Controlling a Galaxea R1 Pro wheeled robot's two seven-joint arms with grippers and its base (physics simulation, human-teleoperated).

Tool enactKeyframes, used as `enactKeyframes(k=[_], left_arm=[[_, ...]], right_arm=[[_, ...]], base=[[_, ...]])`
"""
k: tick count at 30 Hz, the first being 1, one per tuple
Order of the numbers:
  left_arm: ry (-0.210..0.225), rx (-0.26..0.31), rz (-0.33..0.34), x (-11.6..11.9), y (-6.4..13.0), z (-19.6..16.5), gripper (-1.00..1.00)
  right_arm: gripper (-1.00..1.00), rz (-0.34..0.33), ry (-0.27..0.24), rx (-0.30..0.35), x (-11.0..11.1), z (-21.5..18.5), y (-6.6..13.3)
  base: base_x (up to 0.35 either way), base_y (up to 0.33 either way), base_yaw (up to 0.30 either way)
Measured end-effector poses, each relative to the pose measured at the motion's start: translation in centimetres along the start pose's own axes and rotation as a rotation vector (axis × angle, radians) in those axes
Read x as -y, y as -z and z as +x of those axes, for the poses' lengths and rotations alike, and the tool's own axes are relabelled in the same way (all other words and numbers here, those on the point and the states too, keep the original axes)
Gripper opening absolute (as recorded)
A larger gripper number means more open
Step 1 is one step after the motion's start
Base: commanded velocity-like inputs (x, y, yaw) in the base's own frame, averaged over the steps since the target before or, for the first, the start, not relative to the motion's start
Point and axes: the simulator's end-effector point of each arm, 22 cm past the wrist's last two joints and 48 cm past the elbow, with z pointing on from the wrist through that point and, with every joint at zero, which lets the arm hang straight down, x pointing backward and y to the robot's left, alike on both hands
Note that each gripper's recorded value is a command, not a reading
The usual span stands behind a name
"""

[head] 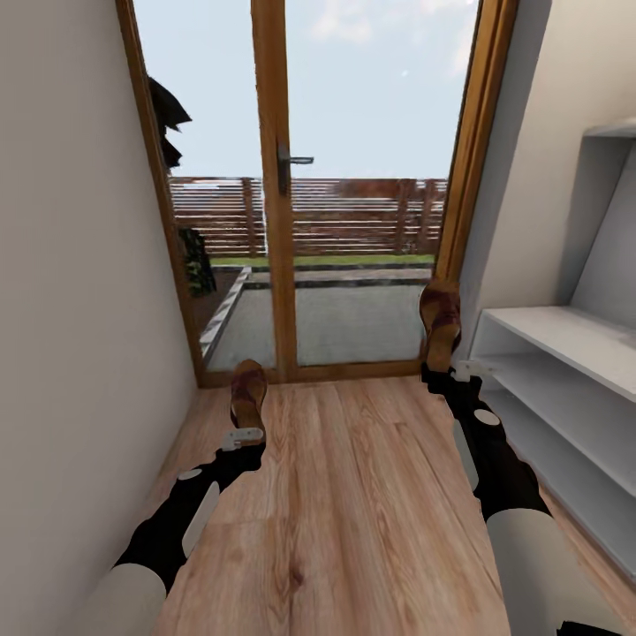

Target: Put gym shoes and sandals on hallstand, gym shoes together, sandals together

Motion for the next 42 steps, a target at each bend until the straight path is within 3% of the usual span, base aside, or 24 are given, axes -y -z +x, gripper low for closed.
enactKeyframes(k=[42], left_arm=[[0.000,0.000,0.000,0.01,0.00,0.01,-1.00]], right_arm=[[-1.00,0.000,0.000,0.000,0.00,0.00,0.00]], base=[[0.345,0.027,-0.278]])
